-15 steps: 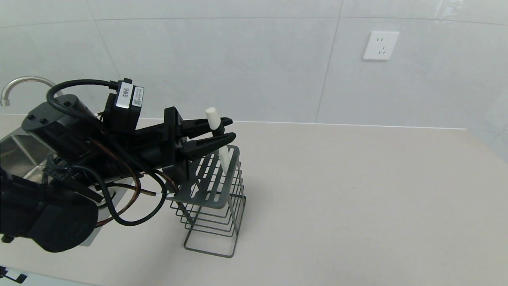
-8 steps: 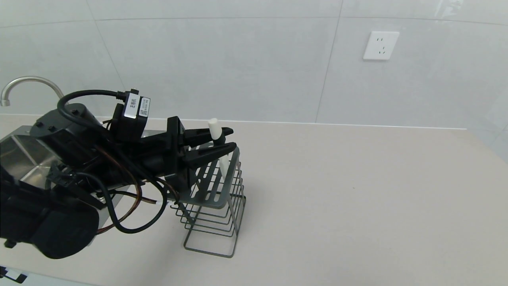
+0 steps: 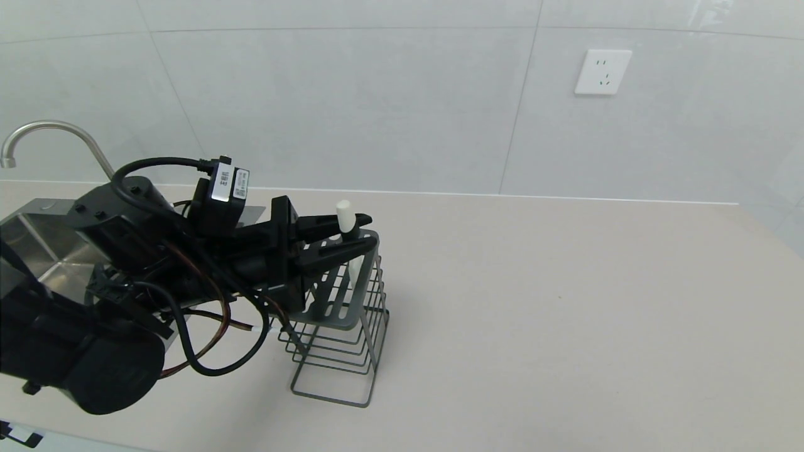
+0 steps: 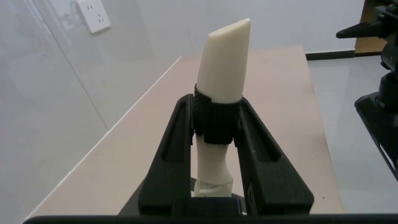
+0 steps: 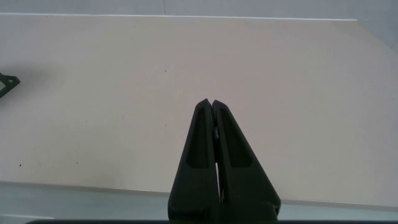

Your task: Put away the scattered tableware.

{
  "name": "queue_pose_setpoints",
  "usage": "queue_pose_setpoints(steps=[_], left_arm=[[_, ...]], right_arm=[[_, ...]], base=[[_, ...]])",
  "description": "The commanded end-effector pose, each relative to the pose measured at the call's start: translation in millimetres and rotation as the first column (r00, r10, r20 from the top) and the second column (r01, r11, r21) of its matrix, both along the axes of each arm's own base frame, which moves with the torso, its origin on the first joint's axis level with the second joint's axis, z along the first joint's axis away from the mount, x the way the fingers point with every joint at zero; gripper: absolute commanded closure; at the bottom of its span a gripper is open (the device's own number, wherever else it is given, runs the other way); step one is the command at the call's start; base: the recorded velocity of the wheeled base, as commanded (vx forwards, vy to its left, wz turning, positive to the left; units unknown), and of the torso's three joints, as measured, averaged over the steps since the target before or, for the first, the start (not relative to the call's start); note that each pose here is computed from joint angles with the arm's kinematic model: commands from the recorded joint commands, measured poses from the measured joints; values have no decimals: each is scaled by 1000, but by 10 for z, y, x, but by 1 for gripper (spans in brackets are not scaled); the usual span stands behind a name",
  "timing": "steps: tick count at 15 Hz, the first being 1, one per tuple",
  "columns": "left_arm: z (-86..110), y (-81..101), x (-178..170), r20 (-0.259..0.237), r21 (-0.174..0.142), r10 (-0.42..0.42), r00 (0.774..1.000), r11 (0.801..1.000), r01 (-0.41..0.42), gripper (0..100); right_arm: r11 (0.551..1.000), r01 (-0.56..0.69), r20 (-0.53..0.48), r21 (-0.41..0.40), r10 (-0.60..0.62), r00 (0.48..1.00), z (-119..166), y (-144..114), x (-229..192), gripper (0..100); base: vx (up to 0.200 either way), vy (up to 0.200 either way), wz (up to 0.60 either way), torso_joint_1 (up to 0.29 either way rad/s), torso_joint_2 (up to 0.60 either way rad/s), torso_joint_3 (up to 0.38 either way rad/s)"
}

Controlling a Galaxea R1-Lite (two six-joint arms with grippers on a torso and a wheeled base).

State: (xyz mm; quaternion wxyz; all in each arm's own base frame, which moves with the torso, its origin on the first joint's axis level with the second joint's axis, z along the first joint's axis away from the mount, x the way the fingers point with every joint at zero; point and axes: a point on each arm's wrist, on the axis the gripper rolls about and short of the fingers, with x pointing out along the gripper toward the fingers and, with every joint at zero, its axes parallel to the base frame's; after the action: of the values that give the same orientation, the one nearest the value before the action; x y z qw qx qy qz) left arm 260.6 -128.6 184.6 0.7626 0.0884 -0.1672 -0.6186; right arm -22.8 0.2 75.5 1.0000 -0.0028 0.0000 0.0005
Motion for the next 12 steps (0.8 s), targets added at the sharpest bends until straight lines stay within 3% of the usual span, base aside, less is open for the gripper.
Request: queue_pose_setpoints(steps=[1, 8, 12], left_arm=[[-45, -7, 15, -6, 3, 0, 1000, 1000, 0, 100], [-124, -17, 51, -3, 15, 5, 1000, 1000, -5, 100], [-207, 1, 7, -34, 30, 5, 999, 1000, -4, 100]], right_arm=[[1000, 0, -2, -1, 0, 1000, 0, 0, 1, 100], [1000, 0, -2, -1, 0, 1000, 0, 0, 1, 100], [1000, 0, -2, -1, 0, 1000, 0, 0, 1, 100]], base=[[0, 0, 0, 0, 0, 0], [0, 0, 0, 0, 0, 0], [0, 0, 0, 0, 0, 0]])
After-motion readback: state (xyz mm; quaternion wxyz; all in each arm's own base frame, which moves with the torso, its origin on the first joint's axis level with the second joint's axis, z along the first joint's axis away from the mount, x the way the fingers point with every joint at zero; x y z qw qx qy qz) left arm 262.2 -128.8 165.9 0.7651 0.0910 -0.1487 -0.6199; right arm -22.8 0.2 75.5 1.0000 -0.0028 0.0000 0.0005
